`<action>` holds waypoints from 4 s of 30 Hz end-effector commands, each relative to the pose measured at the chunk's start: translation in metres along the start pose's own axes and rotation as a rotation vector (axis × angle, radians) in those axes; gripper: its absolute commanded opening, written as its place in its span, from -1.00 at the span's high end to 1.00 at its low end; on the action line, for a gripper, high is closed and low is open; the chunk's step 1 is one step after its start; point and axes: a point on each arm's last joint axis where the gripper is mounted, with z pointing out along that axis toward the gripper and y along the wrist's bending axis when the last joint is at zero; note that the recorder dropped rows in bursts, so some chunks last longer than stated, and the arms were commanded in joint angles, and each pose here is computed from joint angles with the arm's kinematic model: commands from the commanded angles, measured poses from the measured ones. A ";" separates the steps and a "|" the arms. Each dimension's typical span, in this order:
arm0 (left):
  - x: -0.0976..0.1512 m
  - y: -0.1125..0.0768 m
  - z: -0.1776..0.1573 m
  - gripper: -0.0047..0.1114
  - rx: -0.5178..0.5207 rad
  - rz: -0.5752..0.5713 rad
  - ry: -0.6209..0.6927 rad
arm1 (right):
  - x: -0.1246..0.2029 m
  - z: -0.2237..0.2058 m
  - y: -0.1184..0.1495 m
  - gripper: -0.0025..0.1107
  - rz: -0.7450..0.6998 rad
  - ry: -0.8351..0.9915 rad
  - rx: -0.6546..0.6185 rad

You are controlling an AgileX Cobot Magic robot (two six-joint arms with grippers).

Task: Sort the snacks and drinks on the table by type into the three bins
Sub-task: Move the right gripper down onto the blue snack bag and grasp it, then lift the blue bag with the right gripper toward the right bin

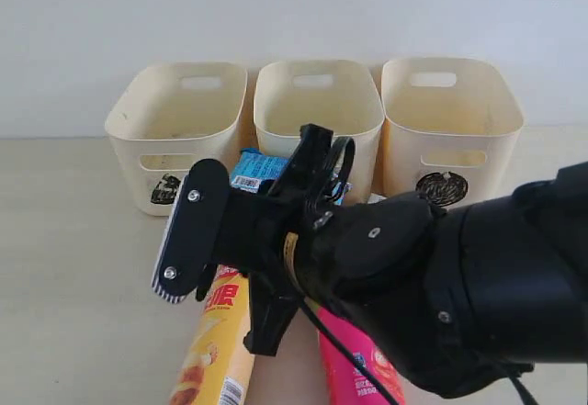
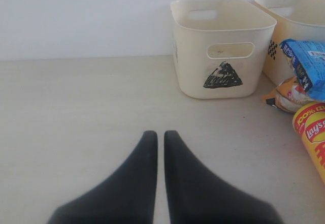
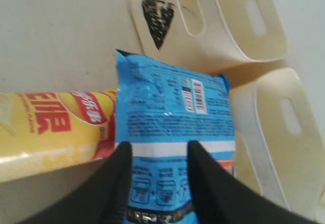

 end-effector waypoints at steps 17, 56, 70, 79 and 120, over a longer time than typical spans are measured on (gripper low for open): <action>0.000 0.000 0.000 0.85 -0.004 -0.006 -0.008 | 0.045 0.056 0.032 -0.47 -0.125 0.284 0.145; 0.001 0.000 0.000 0.85 -0.003 -0.006 -0.004 | 0.025 0.087 -0.032 -0.05 0.104 0.169 0.164; 0.000 0.000 0.000 0.85 -0.004 -0.006 -0.008 | 0.044 0.096 -0.044 -0.14 0.157 0.155 0.079; 0.000 0.000 0.000 0.85 -0.004 -0.006 -0.008 | 0.048 0.098 -0.047 0.96 0.161 0.156 0.069; 0.000 0.000 0.000 0.85 -0.004 -0.006 -0.006 | 0.054 -0.017 -0.175 0.96 0.354 0.034 0.451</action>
